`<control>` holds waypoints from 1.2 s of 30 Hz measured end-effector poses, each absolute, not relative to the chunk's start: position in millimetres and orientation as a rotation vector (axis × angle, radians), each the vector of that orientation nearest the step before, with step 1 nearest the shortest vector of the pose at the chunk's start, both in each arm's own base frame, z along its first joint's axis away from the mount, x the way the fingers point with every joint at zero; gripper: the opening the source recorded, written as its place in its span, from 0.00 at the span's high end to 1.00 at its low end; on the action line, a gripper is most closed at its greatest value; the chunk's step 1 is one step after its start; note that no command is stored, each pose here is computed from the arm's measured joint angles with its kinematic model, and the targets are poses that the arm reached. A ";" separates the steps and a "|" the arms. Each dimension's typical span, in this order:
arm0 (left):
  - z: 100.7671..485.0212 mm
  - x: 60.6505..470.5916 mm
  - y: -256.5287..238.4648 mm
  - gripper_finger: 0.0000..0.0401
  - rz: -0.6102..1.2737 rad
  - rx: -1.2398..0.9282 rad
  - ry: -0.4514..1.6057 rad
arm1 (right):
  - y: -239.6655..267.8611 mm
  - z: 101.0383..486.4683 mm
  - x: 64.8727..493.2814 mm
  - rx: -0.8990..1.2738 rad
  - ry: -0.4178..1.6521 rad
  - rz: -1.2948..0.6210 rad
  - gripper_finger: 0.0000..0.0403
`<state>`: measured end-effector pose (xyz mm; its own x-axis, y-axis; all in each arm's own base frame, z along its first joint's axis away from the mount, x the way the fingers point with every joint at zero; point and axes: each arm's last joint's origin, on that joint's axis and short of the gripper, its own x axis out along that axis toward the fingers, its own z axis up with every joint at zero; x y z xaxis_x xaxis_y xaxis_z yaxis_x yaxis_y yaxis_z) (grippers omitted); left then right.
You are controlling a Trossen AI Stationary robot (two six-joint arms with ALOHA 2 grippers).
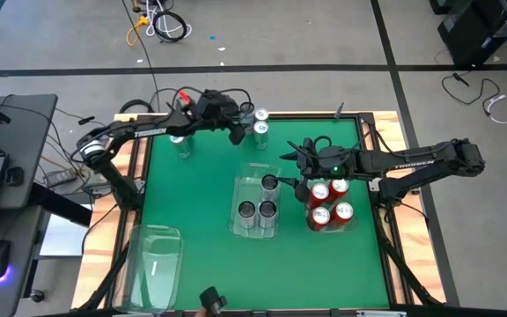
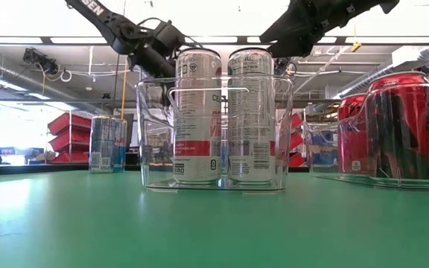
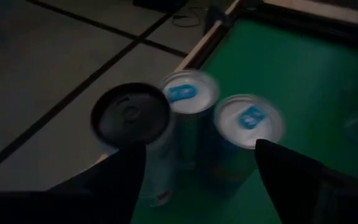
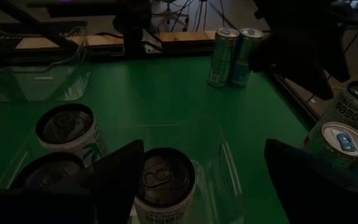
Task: Sort soda cans
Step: Put the white-pink soda can into the top left transparent bin
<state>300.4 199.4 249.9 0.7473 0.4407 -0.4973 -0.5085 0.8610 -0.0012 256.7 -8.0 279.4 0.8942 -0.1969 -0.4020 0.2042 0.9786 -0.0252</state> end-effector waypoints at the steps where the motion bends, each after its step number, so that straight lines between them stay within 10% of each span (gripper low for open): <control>1: 247.6 300.1 201.6 0.23 0.536 -0.141 0.515 | -8.0 279.4 256.7 0.018 0.415 -0.208 0.20; 36: 239.3 314.0 225.5 0.23 0.573 -0.128 0.430 | -10.5 279.3 256.6 0.024 0.415 -0.218 0.21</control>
